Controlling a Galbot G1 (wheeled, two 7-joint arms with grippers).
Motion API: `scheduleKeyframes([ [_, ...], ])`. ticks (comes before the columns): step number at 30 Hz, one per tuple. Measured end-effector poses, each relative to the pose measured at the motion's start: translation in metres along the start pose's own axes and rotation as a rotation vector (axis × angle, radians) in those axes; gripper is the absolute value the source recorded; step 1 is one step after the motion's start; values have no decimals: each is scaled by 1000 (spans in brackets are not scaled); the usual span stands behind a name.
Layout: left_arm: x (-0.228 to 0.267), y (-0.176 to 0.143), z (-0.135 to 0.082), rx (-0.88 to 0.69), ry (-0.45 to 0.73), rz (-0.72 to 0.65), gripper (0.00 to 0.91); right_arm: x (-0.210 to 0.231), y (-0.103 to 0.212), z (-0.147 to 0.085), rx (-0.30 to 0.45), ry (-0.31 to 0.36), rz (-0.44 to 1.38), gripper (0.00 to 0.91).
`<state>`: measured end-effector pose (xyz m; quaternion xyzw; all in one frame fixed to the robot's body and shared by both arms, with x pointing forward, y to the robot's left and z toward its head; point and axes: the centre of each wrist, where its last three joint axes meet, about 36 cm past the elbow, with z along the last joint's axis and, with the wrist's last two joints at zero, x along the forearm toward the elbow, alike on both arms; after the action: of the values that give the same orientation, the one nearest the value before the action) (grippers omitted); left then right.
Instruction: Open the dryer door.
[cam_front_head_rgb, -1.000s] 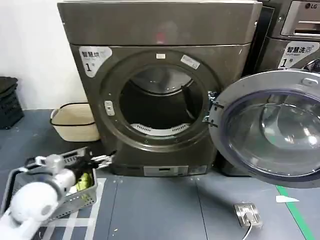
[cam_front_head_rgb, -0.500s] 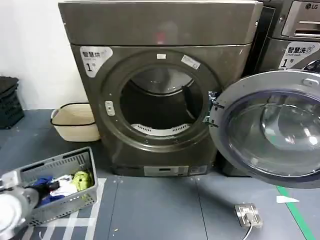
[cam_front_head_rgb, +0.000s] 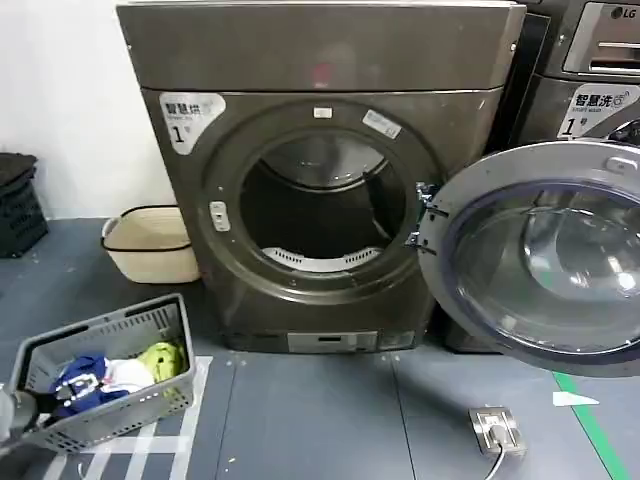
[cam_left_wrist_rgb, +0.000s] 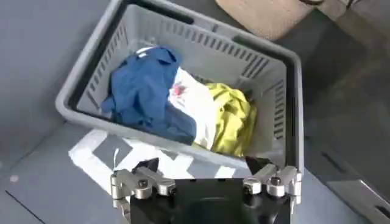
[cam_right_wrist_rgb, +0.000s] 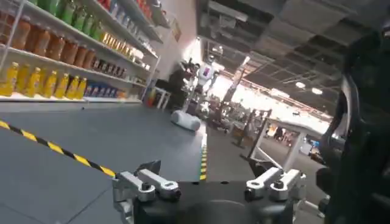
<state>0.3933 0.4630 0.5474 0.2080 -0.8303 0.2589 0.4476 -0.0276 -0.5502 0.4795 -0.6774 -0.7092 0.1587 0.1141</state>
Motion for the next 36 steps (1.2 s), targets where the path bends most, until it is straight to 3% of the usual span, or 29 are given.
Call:
scheduleKeyframes([
  [16,19,-33,-47,-3,2,-8,907,7,9,1,-15,-21,-29,907],
  [31,4,-58,-113,69,3,22,907,10,11,1,-18,-28,-36,907],
  [36,-3,-60,-121,87,18,16,907,10,10,1,-17,-28,-33,907],
])
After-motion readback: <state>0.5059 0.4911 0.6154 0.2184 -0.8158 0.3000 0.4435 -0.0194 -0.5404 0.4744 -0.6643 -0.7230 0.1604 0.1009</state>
